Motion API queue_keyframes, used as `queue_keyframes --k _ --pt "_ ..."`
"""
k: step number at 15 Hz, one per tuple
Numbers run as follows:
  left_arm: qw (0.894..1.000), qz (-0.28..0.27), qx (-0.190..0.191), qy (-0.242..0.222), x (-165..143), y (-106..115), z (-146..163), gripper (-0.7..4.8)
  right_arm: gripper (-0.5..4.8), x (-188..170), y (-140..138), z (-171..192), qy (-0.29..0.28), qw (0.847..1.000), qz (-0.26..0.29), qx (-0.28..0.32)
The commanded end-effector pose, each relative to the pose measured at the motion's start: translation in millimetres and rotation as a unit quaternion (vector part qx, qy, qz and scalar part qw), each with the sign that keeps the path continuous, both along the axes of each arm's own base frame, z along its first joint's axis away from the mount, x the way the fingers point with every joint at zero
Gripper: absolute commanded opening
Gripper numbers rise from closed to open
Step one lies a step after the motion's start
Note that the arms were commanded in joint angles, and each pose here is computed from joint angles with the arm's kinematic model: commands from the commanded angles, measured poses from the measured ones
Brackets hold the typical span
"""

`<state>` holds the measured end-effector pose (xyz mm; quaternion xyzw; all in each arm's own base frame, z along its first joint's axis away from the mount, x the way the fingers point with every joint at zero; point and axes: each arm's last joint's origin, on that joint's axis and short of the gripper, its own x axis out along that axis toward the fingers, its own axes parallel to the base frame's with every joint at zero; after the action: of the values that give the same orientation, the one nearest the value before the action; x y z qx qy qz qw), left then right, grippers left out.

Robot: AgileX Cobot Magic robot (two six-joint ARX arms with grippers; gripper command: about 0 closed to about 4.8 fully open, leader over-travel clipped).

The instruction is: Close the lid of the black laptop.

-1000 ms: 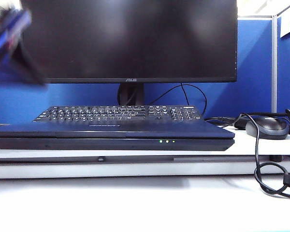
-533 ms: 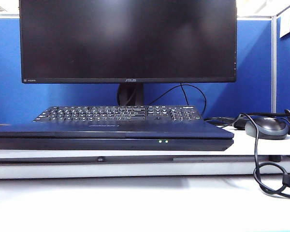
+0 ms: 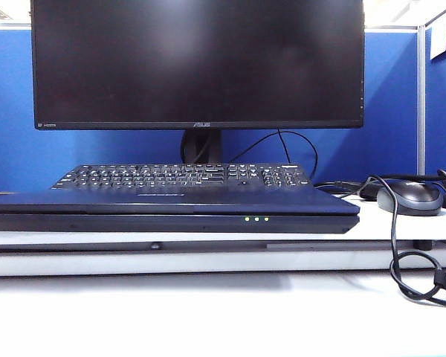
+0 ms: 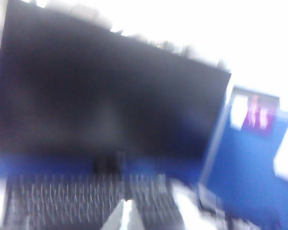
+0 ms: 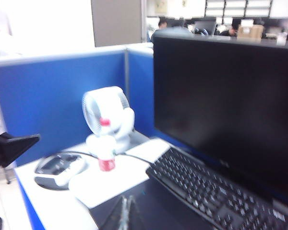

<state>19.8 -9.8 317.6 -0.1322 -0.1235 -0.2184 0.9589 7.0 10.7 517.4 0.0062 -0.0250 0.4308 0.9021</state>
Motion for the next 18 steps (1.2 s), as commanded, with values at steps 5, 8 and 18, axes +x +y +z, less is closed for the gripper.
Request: queue_keyframes --k 5,8,18 --pt "0.997 0.029 0.008 0.065 13.0 -1.4 -22.7 -0.03 -0.01 13.6 15.6 -96.3 -0.023 0.998 0.018 0.05" --pt "0.995 0.022 0.005 0.097 24.9 -4.6 -41.3 -0.03 -0.01 20.1 22.3 -145.4 -0.038 0.994 0.022 0.1" --pt "0.996 -0.002 -0.002 0.094 32.9 -7.9 -51.7 -0.03 -0.01 42.6 44.5 -237.5 0.016 0.998 0.002 0.053"
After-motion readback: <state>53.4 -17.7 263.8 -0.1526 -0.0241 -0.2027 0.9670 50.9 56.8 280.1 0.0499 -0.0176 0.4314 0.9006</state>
